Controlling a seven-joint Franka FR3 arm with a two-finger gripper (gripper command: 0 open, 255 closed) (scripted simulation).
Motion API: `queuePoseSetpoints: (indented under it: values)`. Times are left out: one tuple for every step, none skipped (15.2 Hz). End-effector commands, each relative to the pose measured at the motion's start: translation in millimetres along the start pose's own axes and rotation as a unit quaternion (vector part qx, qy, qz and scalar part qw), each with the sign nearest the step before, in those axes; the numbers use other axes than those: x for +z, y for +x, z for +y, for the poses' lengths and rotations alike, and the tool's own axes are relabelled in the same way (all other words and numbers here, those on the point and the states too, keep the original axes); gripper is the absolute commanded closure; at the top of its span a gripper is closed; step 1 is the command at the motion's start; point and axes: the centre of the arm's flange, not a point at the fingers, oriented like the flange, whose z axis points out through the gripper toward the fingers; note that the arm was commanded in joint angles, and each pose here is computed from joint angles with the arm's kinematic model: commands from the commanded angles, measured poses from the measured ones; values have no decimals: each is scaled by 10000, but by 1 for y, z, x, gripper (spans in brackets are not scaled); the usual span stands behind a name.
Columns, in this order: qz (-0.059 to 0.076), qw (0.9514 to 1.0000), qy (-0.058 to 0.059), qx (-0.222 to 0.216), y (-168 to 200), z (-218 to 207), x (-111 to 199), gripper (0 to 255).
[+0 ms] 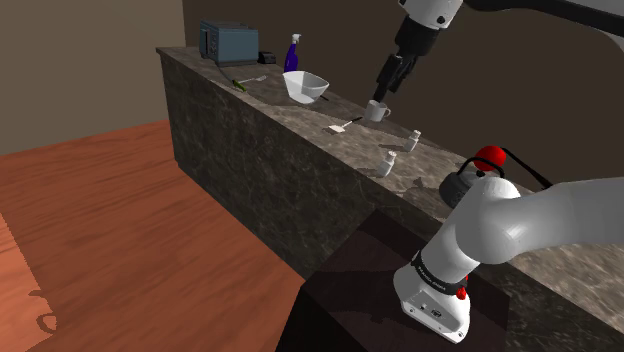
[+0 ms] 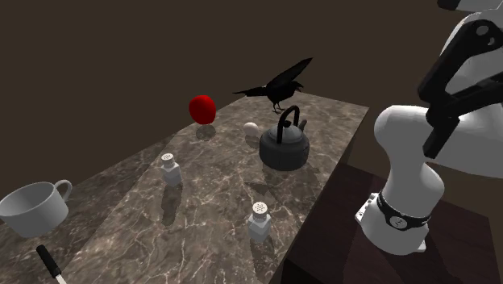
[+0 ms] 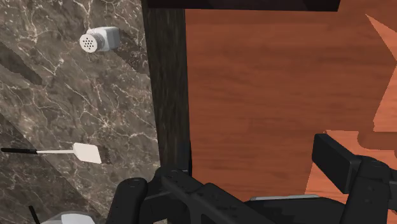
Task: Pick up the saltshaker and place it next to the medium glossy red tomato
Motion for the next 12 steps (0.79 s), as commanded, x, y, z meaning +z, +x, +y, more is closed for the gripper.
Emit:
queuePoseSetpoints:
  values:
    - [0,10000,0,0,0,0,0,0]
    - [-7,10000,-7,8,-3,8,10,0]
    - [-15,10000,-13,17,-6,16,20,0]
    - [-22,10000,-20,25,-9,24,29,0]
    - [-30,10000,-27,33,-12,32,39,0]
    - [-37,10000,-34,42,-15,40,49,0]
    - [-45,10000,-40,50,-18,48,59,0]
    - [-52,10000,-47,58,-22,56,68,0]
    - [-59,9999,-54,67,-25,65,78,0]
    - [-67,9999,-61,75,-28,73,88,0]
    - [-74,9999,-67,84,-31,81,97,0]
    - [-82,9999,-74,92,-34,89,107,0]
